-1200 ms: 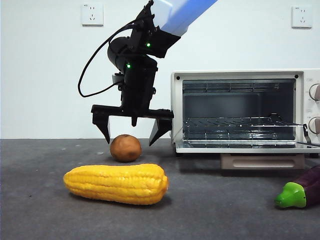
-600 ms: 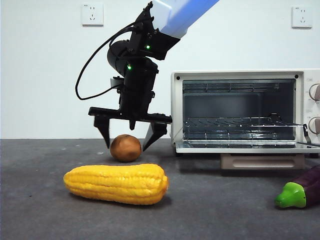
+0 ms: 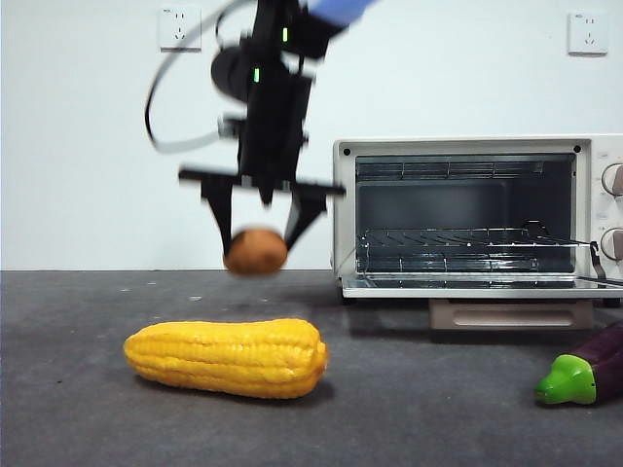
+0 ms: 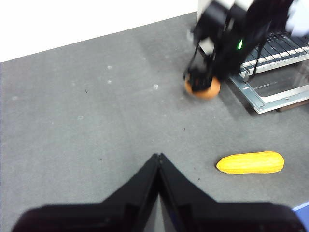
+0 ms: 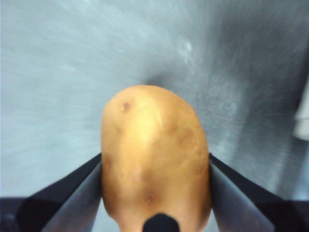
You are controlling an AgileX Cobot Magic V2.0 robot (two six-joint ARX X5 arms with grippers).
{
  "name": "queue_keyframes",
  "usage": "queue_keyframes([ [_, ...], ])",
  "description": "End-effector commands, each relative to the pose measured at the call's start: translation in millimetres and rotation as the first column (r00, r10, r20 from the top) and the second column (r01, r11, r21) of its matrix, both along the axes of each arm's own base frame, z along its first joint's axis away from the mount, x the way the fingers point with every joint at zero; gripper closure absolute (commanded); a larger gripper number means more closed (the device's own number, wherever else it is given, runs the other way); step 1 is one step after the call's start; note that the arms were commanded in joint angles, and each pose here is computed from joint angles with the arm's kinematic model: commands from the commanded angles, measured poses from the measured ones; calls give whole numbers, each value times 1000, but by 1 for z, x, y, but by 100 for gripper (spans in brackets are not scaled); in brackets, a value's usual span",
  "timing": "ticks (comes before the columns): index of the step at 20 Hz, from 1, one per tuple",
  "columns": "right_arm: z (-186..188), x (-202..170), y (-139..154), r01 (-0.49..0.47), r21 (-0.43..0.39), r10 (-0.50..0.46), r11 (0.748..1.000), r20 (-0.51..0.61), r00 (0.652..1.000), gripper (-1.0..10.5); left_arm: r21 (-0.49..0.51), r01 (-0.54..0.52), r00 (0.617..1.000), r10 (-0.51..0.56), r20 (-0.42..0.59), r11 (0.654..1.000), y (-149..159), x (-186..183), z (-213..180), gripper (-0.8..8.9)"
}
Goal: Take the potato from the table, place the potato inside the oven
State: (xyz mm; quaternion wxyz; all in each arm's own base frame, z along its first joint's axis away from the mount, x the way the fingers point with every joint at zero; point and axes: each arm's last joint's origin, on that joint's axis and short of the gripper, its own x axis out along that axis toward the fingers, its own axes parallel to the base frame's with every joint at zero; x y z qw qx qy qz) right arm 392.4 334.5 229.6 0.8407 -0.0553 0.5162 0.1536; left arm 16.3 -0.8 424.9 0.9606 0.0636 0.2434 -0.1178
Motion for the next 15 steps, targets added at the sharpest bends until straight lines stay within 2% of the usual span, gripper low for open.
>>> queue_keyframes([
  [1, 29, -6, -4, -15, -3, 15, 1000, -13, 1000, 852, -5, -8, 1000, 8, 8, 1000, 1, -1, 0, 820],
  [6, 92, -23, -18, -78, 4, 77, 997, 49, 996, 852, -6, -6, 1000, 6, 7, 1000, 1, -1, 0, 820],
  [8, 109, -31, -20, -124, 40, 120, 992, 84, 989, 852, -6, -6, 1000, 6, 7, 1000, 1, -1, 0, 820],
  [10, 123, -44, -17, -195, 39, 190, 980, 109, 976, 852, -6, -7, 1000, 7, 7, 1000, 1, -1, 0, 820],
  [12, 141, -62, -18, -242, -5, 240, 970, 153, 959, 852, -11, -6, 1000, 6, 5, 1000, 1, -1, 0, 820],
  [15, 170, -101, -35, -206, -116, 227, 972, 203, 953, 852, -29, -13, 1000, 13, 0, 999, 0, -1, 0, 820],
])
